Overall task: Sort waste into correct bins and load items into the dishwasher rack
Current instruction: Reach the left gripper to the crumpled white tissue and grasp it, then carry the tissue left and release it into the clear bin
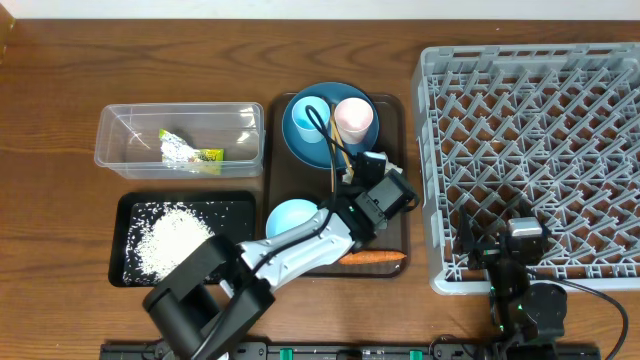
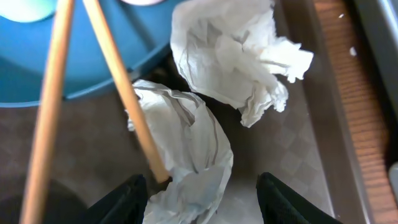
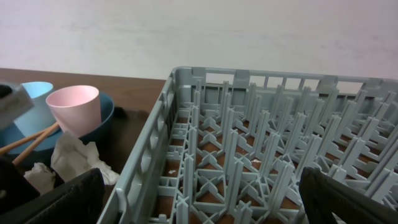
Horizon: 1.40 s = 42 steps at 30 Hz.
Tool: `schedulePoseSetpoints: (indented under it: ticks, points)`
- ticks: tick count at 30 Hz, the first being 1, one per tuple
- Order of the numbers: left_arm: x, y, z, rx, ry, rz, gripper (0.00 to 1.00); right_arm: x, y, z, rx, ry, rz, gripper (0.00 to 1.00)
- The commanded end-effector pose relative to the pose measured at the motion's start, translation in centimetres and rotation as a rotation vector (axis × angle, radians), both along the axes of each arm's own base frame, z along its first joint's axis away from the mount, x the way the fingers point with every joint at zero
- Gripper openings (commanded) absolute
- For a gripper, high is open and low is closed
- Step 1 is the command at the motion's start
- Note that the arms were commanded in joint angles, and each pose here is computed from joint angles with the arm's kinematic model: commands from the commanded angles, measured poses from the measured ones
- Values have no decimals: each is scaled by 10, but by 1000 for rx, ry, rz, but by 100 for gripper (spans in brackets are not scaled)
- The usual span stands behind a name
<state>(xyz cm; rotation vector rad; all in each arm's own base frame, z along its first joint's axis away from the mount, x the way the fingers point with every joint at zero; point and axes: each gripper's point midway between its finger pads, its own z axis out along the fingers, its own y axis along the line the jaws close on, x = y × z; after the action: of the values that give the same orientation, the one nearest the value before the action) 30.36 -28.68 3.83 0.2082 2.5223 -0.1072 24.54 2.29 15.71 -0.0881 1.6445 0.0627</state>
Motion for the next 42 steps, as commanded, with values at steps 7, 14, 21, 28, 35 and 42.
schedulePoseSetpoints:
  ticks: [7,14,21,28,35,42]
  points:
    - [0,8,-24,50,14,30,58,0,-2,-2,-19,3,-4,99]
    - [-3,12,-26,68,28,30,25,0,-2,-2,-19,3,-4,99]
    - [-16,15,-25,72,91,8,9,0,-2,-2,-19,3,-4,99]
    - [-46,-7,-5,-78,228,-90,6,0,-2,-2,-19,3,-4,99]
    - [-71,-8,36,-172,289,-149,6,0,-2,-2,-19,3,-4,99]
    - [-67,2,107,-308,164,-153,6,0,-2,-2,-19,3,-4,99]
